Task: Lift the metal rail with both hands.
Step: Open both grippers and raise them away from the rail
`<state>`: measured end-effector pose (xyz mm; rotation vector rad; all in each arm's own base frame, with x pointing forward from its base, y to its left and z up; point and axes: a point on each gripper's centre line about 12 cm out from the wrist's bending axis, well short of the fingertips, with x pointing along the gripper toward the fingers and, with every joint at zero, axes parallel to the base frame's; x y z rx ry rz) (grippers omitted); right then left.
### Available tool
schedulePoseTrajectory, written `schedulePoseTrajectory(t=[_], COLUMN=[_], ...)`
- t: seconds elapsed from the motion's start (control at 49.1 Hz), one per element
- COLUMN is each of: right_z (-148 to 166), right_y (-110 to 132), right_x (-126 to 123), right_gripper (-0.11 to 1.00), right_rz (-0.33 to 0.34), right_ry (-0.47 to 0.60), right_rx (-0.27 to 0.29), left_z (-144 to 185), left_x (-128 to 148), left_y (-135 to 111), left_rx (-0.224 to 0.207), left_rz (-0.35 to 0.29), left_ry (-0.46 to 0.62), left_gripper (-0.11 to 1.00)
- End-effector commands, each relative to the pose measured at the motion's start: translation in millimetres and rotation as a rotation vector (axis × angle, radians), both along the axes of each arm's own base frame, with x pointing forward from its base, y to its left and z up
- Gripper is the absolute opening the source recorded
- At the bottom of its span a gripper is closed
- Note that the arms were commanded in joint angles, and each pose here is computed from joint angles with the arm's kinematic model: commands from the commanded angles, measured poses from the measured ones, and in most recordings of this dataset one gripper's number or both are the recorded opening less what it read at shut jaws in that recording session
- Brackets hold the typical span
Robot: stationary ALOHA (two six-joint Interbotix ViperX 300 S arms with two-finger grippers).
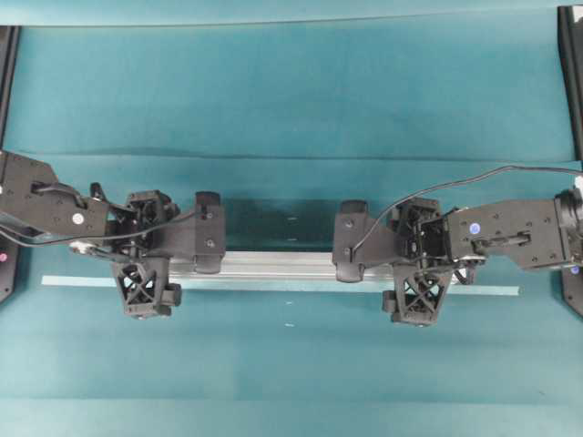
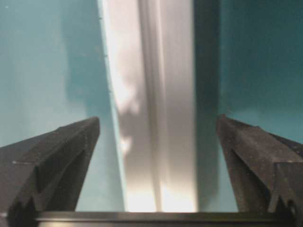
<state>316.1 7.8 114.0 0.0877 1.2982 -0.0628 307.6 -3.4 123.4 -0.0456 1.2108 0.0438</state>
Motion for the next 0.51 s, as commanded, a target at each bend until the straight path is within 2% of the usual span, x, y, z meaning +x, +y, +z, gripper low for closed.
schedulePoseTrajectory(t=[0.0,0.143,0.305,0.489], right_z=[25,67,108,136], right_y=[-4,-6,-8,-13], right_x=[5,1,-10,-29], right_gripper=[0.99,0.99,0.99,0.99], right_rz=[-0.018,-0.029,-0.040,-0.056], right_ry=[-0.080,-0.218,-0.359,-0.512], right_rx=[0.004,0.009,0.014,0.012], left_z=[20,61,111,154], left_x=[1,-5,-18,-41], left_y=[-1,-1,0,0], left_rx=[-0.003,-0.005,-0.004,-0.007], left_rz=[0.001,0.004,-0.002,0.000], left_ry=[-0.040,-0.130,-0.288,-0.452], left_gripper=[0.98,0.98,0.97,0.97])
